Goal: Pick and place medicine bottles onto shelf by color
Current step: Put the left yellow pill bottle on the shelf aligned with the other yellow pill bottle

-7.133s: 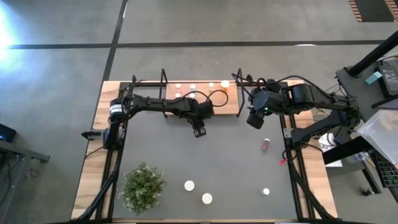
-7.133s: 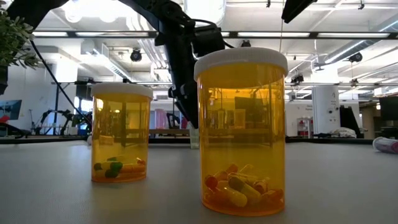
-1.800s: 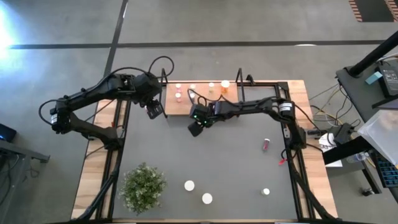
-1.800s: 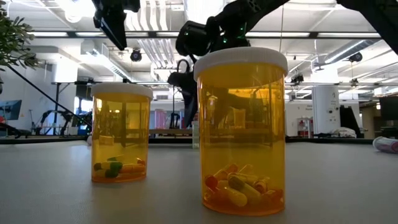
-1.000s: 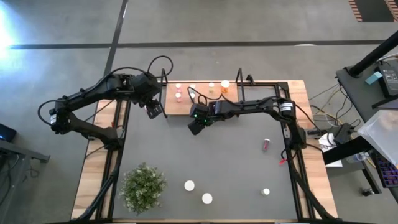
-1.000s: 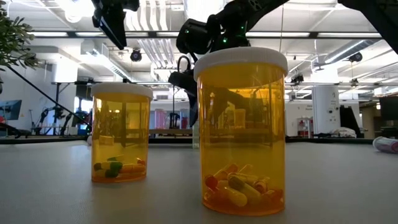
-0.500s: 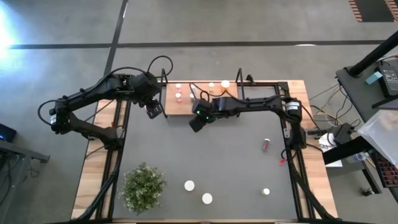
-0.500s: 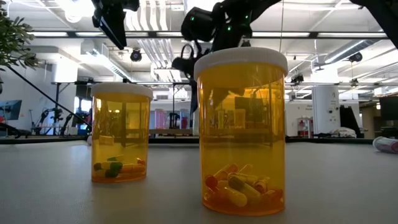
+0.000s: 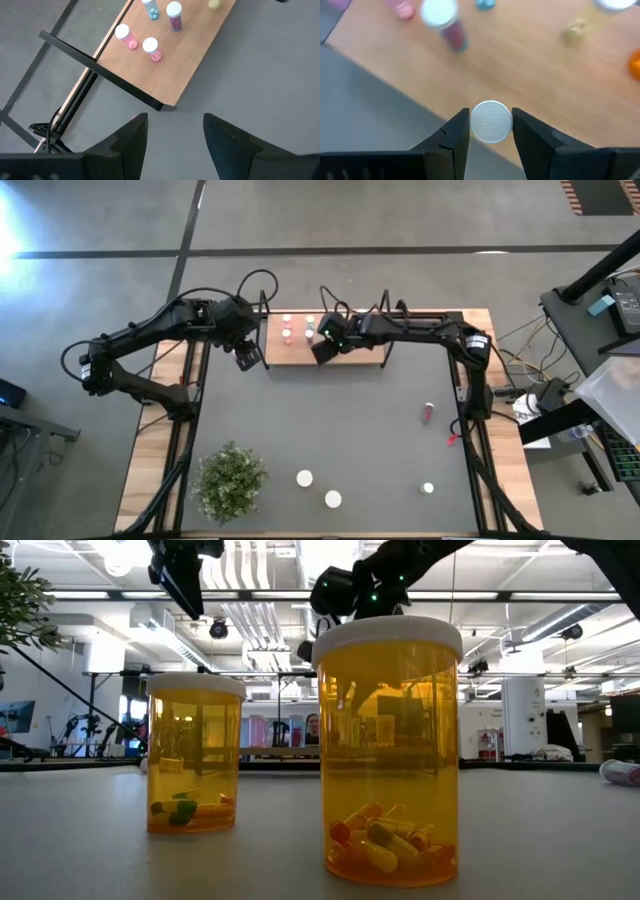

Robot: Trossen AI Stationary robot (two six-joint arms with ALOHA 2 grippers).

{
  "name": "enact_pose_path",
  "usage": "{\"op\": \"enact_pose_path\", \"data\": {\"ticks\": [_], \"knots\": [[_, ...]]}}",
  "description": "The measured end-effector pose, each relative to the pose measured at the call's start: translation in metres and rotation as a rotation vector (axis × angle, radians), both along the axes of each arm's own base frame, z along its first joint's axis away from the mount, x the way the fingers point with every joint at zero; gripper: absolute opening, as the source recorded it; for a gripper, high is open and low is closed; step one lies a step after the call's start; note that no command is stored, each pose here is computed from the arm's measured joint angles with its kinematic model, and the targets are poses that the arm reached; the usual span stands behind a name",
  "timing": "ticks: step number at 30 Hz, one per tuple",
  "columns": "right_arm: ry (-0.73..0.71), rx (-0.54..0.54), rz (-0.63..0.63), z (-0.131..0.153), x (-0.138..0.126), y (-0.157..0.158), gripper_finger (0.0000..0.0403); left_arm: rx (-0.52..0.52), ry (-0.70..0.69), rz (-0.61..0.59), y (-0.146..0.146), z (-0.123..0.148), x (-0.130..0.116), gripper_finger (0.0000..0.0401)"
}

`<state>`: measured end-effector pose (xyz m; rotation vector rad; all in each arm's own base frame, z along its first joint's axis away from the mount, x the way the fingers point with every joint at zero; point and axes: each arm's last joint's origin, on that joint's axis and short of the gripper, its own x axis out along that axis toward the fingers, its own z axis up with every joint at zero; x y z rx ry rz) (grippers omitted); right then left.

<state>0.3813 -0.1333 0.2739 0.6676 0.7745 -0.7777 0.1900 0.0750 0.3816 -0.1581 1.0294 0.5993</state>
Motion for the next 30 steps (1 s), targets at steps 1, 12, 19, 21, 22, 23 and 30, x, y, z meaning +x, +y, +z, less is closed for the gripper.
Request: {"op": "enact_pose_path", "data": {"ticks": [1, 12, 19, 21, 22, 23, 30], "knots": [[0.001, -0.002, -0.011, 0.0, -0.001, -0.004, 0.0132, 0.0, 0.0, 0.0, 0.0, 0.0, 0.0, 0.0176], [0.02, -0.05, -0.087, 0.0, -0.011, -0.028, 0.0134, 0.001, -0.002, 0.001, 0.0, 0.0, 0.0, 0.0176], [0.032, -0.065, -0.097, 0.0, -0.015, -0.038, 0.0134, 0.003, -0.008, 0.001, 0.0, 0.0, 0.001, 0.0176], [0.033, -0.065, -0.096, -0.001, -0.015, -0.038, 0.0134, 0.004, -0.008, 0.001, 0.0, 0.0, 0.001, 0.0176], [0.037, -0.066, -0.093, -0.001, -0.015, -0.038, 0.0134, 0.004, -0.008, 0.001, 0.0, 0.0, 0.001, 0.0176], [0.041, -0.068, -0.086, -0.001, -0.015, -0.038, 0.0134, 0.004, -0.008, 0.002, 0.0, 0.0, 0.001, 0.0176], [0.059, -0.08, -0.038, -0.002, -0.015, -0.037, 0.0134, 0.005, -0.008, 0.003, 0.0, 0.0, 0.001, 0.0176]]}}
